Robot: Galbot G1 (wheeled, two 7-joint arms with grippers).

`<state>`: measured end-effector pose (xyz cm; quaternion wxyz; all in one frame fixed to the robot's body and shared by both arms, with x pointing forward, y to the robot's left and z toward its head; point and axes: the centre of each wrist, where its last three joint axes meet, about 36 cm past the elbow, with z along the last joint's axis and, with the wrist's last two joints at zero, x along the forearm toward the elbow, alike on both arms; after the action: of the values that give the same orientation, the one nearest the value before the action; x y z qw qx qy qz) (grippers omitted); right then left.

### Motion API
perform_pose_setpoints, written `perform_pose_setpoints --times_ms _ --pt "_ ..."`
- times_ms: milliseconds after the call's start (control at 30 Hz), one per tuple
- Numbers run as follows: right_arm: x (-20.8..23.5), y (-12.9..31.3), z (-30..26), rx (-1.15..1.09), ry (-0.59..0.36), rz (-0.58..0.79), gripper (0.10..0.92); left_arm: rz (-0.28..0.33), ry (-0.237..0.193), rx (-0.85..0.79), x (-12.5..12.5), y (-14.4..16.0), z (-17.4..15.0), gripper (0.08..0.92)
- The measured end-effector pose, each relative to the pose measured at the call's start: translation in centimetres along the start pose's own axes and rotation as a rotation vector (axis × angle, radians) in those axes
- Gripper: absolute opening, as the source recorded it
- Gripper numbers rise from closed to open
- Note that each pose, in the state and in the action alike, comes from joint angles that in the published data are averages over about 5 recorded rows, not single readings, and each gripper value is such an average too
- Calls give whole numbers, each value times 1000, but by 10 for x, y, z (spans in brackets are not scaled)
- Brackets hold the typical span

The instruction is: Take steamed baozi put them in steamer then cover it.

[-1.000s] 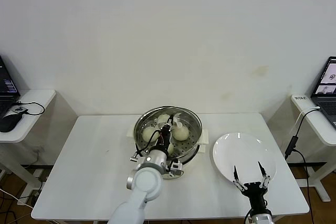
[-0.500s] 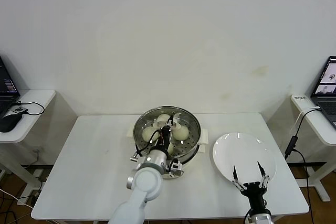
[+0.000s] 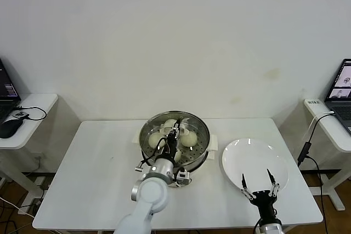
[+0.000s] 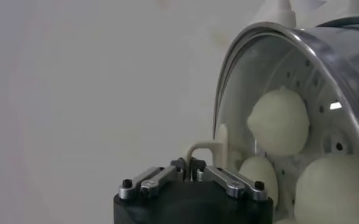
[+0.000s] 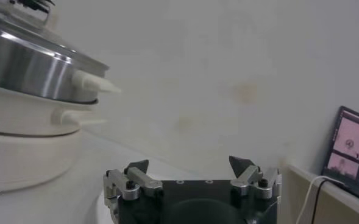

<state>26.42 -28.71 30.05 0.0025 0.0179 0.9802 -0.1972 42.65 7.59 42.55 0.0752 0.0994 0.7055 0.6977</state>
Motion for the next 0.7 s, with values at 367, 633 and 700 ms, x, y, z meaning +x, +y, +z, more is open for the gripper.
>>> perform_pose_setpoints --times_ms 367,633,700 --pt "0 2 0 -1 0 -6 823 -19 9 15 7 5 5 696" --pt "2 2 1 1 5 -9 823 -26 16 64 28 9 17 820" --pt "2 1 2 2 7 -11 822 -28 17 86 37 10 22 822"
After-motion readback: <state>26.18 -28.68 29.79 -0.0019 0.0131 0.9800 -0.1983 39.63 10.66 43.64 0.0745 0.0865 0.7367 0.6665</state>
